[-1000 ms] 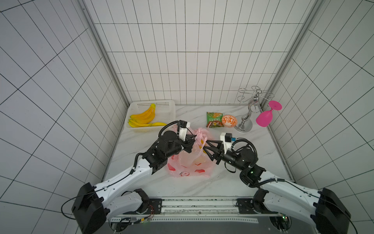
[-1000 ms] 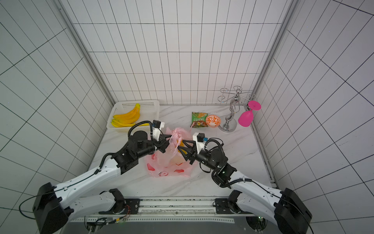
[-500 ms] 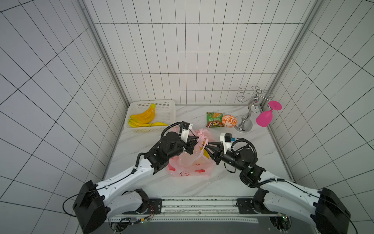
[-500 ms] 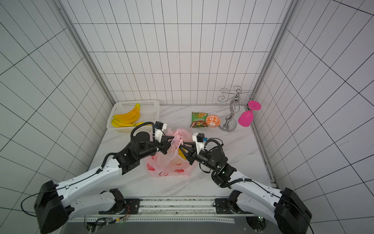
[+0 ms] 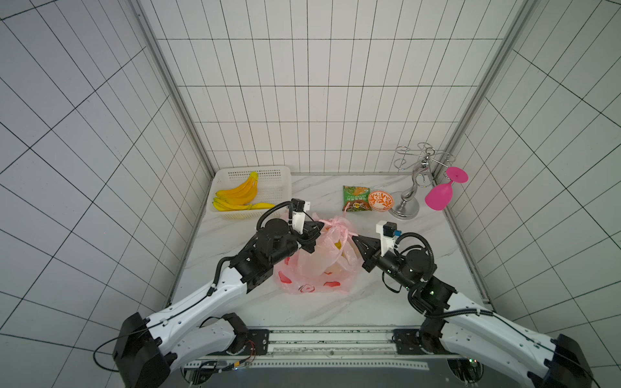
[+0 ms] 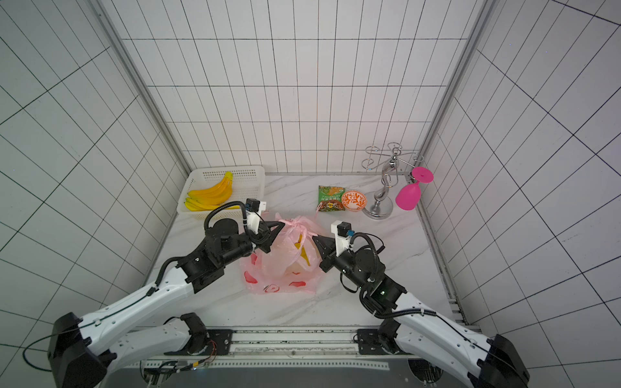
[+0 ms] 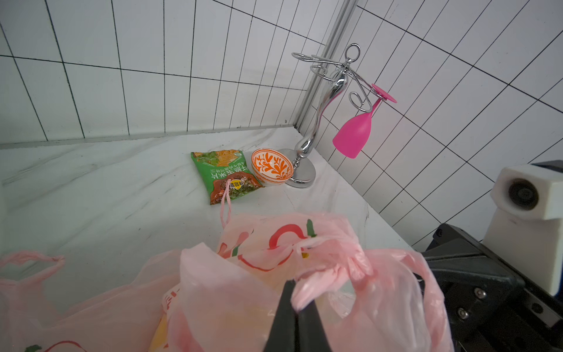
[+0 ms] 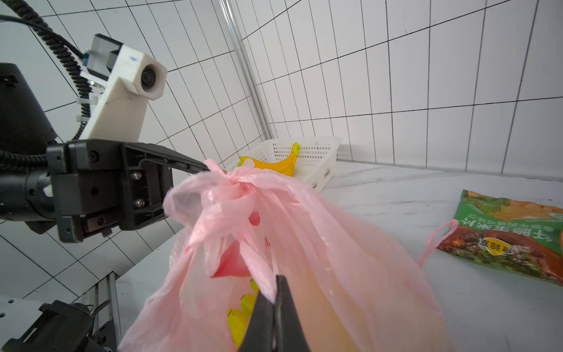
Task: Place the banana into a plastic bag & tie a knot
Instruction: Tie the plastic bag at the center of the board.
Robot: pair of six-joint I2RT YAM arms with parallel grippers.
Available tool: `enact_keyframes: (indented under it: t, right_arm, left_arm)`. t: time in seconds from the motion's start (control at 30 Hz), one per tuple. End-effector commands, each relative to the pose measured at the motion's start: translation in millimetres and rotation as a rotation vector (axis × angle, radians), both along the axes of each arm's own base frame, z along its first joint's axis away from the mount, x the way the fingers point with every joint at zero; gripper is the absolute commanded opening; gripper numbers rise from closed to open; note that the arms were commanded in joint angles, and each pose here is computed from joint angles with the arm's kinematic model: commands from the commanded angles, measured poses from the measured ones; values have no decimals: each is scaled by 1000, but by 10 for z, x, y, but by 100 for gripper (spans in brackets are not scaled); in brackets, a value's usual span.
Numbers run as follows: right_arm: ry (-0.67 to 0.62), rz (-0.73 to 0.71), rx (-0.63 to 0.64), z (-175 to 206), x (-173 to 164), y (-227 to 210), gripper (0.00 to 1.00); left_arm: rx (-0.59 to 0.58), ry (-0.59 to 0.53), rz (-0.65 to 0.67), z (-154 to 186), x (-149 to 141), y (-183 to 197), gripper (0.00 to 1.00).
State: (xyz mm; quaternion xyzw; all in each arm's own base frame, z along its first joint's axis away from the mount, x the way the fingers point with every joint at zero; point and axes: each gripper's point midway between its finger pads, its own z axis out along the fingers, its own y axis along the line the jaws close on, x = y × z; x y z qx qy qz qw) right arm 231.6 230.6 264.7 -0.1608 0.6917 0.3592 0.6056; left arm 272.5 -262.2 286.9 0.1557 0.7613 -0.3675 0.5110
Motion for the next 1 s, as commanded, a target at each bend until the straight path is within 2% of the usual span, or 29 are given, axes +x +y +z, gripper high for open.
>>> enact_keyframes:
  t: [0.0,0.23,0.43,0.5,0.63,0.8,0.97]
  right_arm:
    - [-4,-122,-63,90,144,-192,0]
    - [-32,-235,-141,235,301,-351,0]
    - [-81,-346,-199,608,520,-512,0]
    - [-68,-391,-227,641,627,-586,0]
    - [25,-432,-288,295,774,-693,0]
    - [187,-521,-295,-462,698,-1022,0]
    - [343,-576,-286,-1097,622,-1283,0]
  left_arm:
    - [-20,-32,71,155,118,155,0]
    - [-47,-42,177,308,282,409,0]
    - [-114,-40,317,457,530,858,0]
    - [-118,-28,373,406,590,1007,0]
    - [-122,81,439,-29,632,1182,0]
    - [-115,241,521,-883,544,1419,0]
    - [-172,378,612,-1476,488,1780,0]
